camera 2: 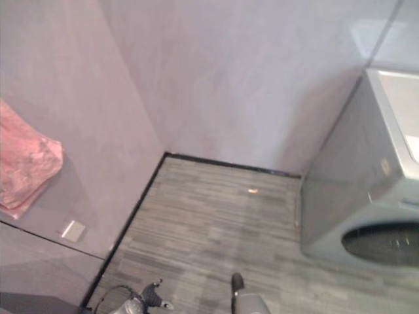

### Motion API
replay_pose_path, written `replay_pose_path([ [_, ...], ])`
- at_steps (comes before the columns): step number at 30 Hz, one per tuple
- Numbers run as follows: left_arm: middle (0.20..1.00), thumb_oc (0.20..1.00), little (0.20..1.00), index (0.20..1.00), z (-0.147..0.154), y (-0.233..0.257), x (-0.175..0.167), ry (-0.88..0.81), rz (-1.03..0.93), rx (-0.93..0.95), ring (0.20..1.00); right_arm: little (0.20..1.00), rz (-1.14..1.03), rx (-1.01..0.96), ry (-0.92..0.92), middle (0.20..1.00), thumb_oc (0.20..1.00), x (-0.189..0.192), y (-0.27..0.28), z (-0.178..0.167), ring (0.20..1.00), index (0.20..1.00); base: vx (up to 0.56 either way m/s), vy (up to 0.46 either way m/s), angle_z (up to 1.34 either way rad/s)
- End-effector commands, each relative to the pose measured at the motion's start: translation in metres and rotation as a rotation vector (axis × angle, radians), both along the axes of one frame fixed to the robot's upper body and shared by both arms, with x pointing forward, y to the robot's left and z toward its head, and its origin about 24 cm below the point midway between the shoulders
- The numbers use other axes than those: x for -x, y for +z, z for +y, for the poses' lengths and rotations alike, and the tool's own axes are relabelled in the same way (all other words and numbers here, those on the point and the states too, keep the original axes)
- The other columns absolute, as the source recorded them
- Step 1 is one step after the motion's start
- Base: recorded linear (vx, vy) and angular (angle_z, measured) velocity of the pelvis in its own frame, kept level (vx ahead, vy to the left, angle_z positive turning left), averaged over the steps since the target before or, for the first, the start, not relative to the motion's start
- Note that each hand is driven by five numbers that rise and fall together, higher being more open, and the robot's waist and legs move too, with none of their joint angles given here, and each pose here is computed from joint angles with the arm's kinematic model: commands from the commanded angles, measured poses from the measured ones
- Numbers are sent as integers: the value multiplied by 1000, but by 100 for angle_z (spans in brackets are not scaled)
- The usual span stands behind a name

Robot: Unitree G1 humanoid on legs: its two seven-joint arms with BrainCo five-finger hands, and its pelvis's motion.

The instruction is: Put brush and paste in cup on sink, flatten towel.

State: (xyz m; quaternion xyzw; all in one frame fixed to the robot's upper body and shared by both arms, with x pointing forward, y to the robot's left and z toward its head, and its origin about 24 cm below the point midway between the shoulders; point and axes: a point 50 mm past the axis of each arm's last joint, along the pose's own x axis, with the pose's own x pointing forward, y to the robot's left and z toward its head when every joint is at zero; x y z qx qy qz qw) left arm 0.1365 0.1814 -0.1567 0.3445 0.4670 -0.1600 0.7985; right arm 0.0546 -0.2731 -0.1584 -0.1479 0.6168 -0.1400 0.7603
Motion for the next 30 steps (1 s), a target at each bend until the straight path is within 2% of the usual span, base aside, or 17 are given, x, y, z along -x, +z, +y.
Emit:
replay_pose_path([
  [1, 1000, 1000, 1000, 1000, 3, 14, -33, -31, -106, -6, 1000, 1000, 12, 59, -107, 1000, 1000, 15, 7, -23, 1000, 1000, 161, -100, 67],
  [4, 1000, 1000, 1000, 1000, 4, 21, -46, -16, -161, -5, 1000, 1000, -12, 83, -145, 1000, 1000, 12, 10, -29, 1000, 1000, 262, -89, 41],
  [8, 1000, 1000, 1000, 1000, 11, 19, -39, -5, -153, -24, 1000, 1000, -13, 81, -143, 1000, 1000, 11, 9, -28, 1000, 1000, 269, 77, 118],
  [11, 1000, 1000, 1000, 1000, 17, 18, -33, 17, -147, -37, 1000, 1000, -2, 72, -107, 1000, 1000, 11, 7, -22, 1000, 1000, 316, 200, 10],
  [18, 1000, 1000, 1000, 1000, 25, 19, -32, 17, -155, -59, 1000, 1000, 25, 49, -71, 1000, 1000, 16, 4, -16, 1000, 1000, 306, 326, 14],
  [20, 1000, 1000, 1000, 1000, 28, 21, -34, -38, -155, -85, 1000, 1000, 40, 24, -62, 1000, 1000, 17, 0, -6, 1000, 1000, 384, 476, 17],
  [24, 1000, 1000, 1000, 1000, 34, 22, -33, -9, -161, -86, 1000, 1000, 49, -11, -39, 1000, 1000, 20, -3, 3, 1000, 1000, 215, 375, 46],
  [30, 1000, 1000, 1000, 1000, 32, 27, -37, -88, -190, -73, 1000, 1000, -110, -71, 47, 1000, 1000, -24, -2, 21, 1000, 1000, 366, 441, 67],
])
